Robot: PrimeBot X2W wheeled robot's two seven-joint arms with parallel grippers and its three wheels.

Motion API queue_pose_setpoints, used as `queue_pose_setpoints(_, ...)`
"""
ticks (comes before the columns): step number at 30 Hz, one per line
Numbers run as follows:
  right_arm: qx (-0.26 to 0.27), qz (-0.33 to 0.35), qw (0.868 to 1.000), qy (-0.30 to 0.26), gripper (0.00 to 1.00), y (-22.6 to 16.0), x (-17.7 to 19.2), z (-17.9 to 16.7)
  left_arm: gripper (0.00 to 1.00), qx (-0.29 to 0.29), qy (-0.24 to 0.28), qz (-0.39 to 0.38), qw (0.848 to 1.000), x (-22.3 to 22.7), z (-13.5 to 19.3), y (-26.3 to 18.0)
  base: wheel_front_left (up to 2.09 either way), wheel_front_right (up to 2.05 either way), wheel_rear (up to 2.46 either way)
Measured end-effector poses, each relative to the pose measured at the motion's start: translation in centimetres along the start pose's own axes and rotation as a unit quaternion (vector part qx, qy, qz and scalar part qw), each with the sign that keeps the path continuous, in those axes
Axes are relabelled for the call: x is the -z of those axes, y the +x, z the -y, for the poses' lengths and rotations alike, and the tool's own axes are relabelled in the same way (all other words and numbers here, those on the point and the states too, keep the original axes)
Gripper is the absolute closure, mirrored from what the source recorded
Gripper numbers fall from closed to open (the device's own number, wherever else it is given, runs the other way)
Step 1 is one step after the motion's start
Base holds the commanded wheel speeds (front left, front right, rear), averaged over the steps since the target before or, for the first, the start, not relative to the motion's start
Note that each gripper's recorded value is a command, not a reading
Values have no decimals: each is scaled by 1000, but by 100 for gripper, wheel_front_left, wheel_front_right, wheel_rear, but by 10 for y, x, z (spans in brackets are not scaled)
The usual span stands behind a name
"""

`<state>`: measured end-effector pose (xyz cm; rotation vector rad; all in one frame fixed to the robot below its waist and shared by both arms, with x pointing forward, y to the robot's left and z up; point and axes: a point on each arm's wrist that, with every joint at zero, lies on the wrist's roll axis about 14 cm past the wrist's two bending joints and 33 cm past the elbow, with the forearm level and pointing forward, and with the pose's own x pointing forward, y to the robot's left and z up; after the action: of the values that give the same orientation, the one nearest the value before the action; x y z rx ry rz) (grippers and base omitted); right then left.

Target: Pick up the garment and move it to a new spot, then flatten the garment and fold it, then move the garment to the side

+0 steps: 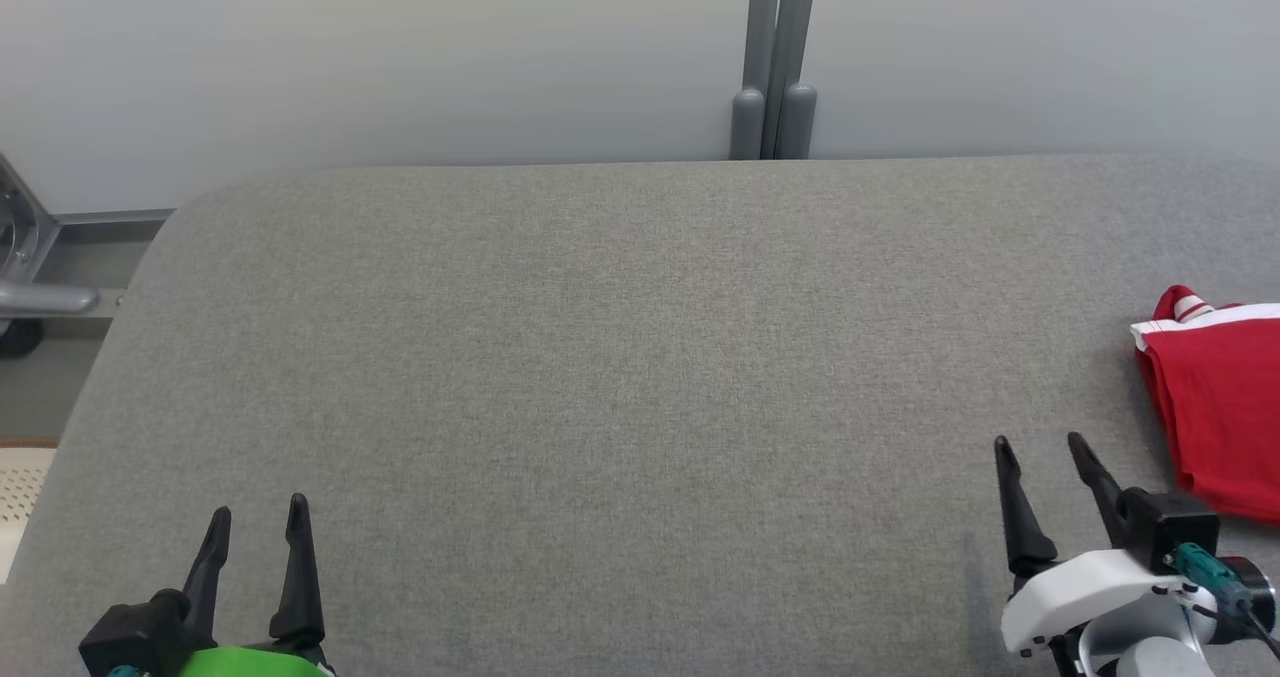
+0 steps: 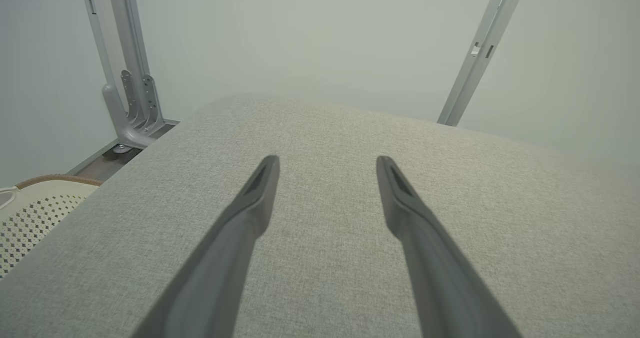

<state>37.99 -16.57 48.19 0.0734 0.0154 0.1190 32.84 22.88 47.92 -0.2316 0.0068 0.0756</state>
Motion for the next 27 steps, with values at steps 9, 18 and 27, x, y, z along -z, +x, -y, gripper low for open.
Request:
queue_pose_setpoints(9,47,12,998,-31,0,-9,-6,28,0,17,1,6,1000,-2,6,3,0,0,0)
queue_pose_setpoints(18,49,15,998,-28,0,-11,-7,29,0,25,3,0,1000,2,10,4,0,0,0)
queue_pose_setpoints(27,51,0,998,-22,0,-16,3,28,0,25,0,-11,1000,10,12,2,0,0,0)
